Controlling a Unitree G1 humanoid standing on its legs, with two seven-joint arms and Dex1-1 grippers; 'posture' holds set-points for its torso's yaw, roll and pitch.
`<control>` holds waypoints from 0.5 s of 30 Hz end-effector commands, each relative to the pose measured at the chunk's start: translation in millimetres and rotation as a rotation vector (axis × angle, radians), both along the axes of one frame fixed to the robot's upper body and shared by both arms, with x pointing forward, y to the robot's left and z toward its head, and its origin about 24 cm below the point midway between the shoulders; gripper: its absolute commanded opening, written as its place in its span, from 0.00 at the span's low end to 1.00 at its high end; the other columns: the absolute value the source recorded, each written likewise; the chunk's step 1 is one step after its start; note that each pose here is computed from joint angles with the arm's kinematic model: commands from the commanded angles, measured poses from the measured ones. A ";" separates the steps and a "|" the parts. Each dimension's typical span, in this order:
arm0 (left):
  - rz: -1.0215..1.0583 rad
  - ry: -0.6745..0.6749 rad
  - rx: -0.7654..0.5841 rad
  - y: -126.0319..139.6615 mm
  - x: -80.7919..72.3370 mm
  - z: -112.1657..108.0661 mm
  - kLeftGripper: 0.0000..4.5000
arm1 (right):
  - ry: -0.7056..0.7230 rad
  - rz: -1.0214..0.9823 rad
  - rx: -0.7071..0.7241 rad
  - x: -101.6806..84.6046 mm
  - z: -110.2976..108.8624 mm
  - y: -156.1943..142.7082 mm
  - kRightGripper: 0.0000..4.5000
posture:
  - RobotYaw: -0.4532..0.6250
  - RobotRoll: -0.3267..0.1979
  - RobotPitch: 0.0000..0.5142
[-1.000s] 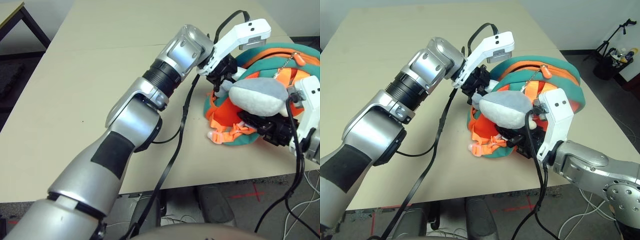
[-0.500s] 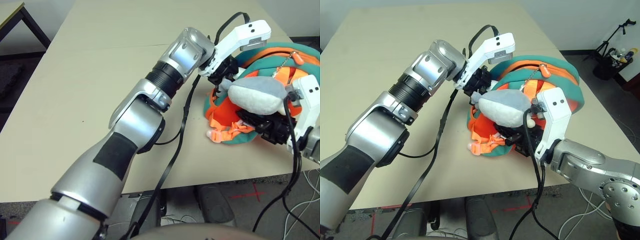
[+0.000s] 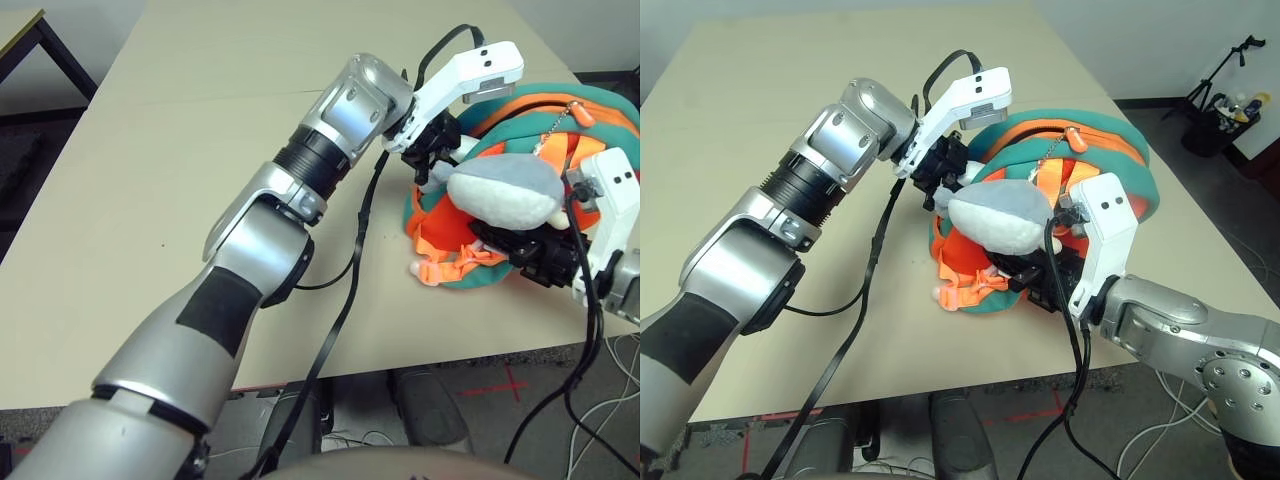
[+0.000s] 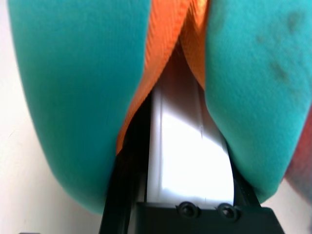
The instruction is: Put the pencil case into the backpack and zip it.
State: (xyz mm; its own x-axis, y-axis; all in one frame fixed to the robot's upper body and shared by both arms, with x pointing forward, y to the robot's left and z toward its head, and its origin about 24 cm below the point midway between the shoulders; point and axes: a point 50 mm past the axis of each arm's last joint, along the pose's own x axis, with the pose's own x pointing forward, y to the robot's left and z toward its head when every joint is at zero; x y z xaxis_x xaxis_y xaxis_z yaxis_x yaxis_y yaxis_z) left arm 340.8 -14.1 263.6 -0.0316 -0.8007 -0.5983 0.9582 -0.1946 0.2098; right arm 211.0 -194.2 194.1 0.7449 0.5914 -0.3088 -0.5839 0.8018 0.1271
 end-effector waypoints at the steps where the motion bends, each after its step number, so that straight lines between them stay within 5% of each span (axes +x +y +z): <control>1: -0.043 0.038 0.049 -0.2 -4.6 -10.1 0.31 | 0.034 0.011 -0.010 1.4 -6.5 1.0 0.04 | 0.24 0.62 0.29; 12: -0.002 0.032 0.038 8.4 -0.7 -12.5 0.31 | 0.019 0.014 -0.014 6.6 -5.8 -0.4 0.04 | 0.24 0.62 0.28; 15: 0.005 0.009 -0.017 15.6 0.3 3.0 0.53 | 0.012 0.012 -0.014 8.1 -5.3 -0.5 0.04 | 0.24 0.62 0.27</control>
State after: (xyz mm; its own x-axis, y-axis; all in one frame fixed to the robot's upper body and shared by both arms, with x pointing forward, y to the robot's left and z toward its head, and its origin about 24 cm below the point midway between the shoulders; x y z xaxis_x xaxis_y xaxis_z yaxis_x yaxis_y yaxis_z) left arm 343.7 -0.3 263.7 -0.0074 -0.8064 -0.5913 0.9639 -0.1631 0.2103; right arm 217.8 -195.0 193.7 0.7414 0.5994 -0.3016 -0.5951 0.7950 0.1172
